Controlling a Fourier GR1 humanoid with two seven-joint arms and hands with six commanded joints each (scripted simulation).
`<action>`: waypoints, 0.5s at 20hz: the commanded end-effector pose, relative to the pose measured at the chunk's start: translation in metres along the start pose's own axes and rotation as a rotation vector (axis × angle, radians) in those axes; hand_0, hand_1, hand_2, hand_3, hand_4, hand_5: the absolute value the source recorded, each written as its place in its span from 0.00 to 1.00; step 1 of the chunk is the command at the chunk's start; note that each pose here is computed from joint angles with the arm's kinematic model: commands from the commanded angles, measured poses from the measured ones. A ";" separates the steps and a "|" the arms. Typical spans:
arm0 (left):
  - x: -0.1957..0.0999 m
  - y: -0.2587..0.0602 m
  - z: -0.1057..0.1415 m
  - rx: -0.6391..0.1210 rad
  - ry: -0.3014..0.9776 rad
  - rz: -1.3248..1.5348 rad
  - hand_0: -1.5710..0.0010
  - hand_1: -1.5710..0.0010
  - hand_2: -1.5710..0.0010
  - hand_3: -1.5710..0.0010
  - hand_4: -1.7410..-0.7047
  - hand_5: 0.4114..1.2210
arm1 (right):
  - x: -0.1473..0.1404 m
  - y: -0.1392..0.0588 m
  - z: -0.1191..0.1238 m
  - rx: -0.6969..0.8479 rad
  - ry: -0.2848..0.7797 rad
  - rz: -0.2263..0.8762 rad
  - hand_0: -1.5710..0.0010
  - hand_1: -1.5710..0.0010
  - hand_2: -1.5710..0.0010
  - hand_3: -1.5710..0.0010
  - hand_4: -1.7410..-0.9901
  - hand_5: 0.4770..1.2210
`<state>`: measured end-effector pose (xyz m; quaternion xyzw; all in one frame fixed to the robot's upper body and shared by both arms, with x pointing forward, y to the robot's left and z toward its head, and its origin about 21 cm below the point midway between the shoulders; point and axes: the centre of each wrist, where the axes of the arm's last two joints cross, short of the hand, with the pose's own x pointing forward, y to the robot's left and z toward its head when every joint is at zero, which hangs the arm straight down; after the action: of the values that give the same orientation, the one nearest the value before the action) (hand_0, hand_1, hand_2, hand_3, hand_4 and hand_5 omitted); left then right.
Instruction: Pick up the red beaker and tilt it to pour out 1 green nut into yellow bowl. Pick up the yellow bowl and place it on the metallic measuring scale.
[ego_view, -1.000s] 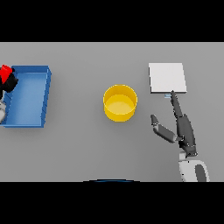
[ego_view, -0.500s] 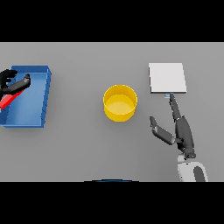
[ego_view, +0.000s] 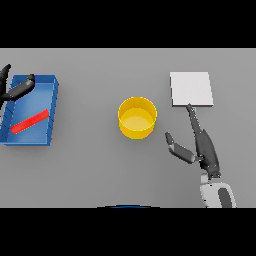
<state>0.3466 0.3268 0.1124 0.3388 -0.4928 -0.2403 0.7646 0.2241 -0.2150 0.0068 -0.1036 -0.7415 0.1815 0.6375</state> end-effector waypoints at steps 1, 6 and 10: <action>0.000 0.003 -0.001 0.005 -0.004 0.010 0.98 0.98 0.98 0.98 0.93 0.33 | 0.003 0.000 -0.003 0.035 -0.039 0.008 1.00 1.00 1.00 1.00 0.77 0.29; -0.003 -0.005 0.004 -0.010 0.004 0.014 0.99 0.99 0.99 0.99 0.92 0.36 | 0.020 -0.012 -0.030 0.224 -0.102 0.207 1.00 1.00 1.00 1.00 0.65 0.30; -0.002 -0.007 0.000 -0.006 0.003 0.012 1.00 1.00 1.00 1.00 0.91 0.37 | 0.035 -0.020 -0.057 0.370 -0.147 0.499 1.00 1.00 1.00 1.00 0.61 0.26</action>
<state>0.3453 0.3239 0.1061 0.3338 -0.4927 -0.2368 0.7680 0.2758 -0.2115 0.0538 -0.1515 -0.6922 0.4710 0.5254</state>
